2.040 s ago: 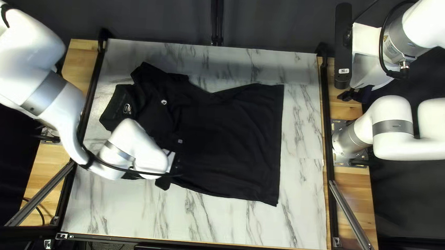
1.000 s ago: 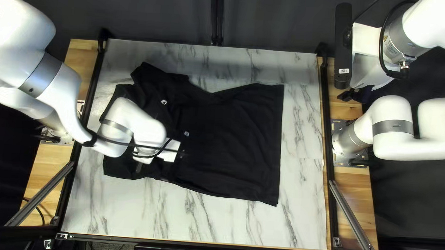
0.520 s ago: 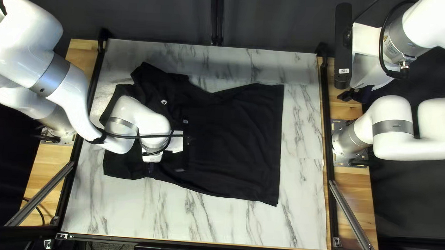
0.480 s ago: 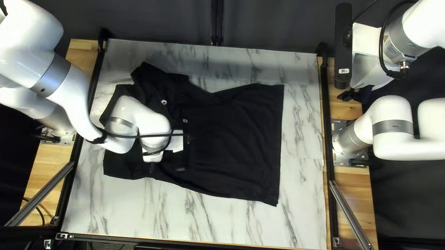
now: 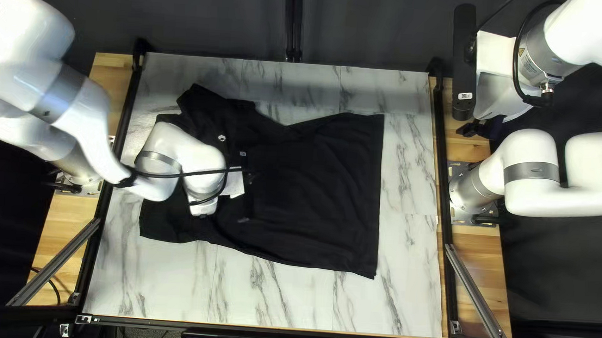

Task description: Fold t-shirt

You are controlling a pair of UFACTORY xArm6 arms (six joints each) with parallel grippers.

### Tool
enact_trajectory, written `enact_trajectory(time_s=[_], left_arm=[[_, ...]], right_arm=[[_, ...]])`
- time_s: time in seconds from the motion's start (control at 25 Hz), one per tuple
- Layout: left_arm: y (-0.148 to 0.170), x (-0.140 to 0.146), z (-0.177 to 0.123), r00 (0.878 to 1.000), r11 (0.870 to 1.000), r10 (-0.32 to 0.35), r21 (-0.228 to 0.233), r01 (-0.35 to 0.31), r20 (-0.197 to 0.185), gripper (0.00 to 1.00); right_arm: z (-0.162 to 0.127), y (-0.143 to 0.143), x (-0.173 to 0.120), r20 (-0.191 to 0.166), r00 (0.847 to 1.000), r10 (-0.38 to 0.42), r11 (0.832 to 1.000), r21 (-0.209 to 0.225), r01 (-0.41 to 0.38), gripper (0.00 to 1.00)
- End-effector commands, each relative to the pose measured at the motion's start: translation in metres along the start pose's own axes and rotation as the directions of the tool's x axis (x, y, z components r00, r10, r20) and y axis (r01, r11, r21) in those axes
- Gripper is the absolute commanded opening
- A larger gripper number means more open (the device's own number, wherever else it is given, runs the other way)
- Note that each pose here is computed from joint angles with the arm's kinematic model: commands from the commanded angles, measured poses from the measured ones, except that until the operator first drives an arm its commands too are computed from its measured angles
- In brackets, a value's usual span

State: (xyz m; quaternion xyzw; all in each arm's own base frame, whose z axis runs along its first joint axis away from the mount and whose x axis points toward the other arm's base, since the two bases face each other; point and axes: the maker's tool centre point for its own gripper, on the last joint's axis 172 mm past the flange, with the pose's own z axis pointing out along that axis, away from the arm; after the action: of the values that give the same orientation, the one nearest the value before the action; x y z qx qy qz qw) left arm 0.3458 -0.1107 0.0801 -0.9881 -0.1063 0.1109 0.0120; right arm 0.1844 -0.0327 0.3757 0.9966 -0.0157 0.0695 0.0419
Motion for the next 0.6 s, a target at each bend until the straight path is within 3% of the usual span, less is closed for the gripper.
enact_trajectory(time_s=[0.04, 0.16, 0.36, 0.44, 0.52, 0.56, 0.6], left_arm=[[0.022, -0.010, -0.025, 0.995, 0.995, 0.095, -0.001, -0.095, -0.027, 0.00], [0.031, -0.013, -0.035, 0.985, 0.986, 0.164, -0.008, -0.164, -0.047, 0.00], [0.036, -0.017, -0.045, 0.946, 0.951, 0.308, -0.008, -0.311, -0.103, 0.00], [0.042, -0.018, -0.047, 0.902, 0.911, 0.410, 0.011, -0.412, -0.135, 0.00], [0.048, -0.017, -0.045, 0.849, 0.863, 0.502, 0.028, -0.505, -0.163, 0.00], [0.049, -0.016, -0.044, 0.830, 0.845, 0.530, 0.032, -0.533, -0.172, 0.00], [0.050, -0.014, -0.041, 0.797, 0.814, 0.577, 0.039, -0.580, -0.180, 0.00]], right_arm=[[0.000, 0.000, 0.000, 0.000, 1.000, 0.000, 1.000, 0.000, 0.000, 1.00], [0.000, 0.000, 0.000, 0.000, 1.000, 0.000, 1.000, 0.000, 0.000, 1.00], [0.000, 0.000, 0.000, 0.000, 1.000, 0.000, 1.000, 0.000, 0.000, 1.00], [0.000, 0.000, 0.000, 0.000, 1.000, 0.000, 1.000, 0.000, 0.000, 1.00], [0.000, 0.000, 0.000, 0.000, 1.000, 0.000, 1.000, 0.000, 0.000, 1.00], [0.000, 0.000, 0.000, 0.000, 1.000, 0.000, 1.000, 0.000, 0.000, 1.00], [0.000, 0.000, 0.000, 0.000, 1.000, 0.000, 1.000, 0.000, 0.000, 1.00]])
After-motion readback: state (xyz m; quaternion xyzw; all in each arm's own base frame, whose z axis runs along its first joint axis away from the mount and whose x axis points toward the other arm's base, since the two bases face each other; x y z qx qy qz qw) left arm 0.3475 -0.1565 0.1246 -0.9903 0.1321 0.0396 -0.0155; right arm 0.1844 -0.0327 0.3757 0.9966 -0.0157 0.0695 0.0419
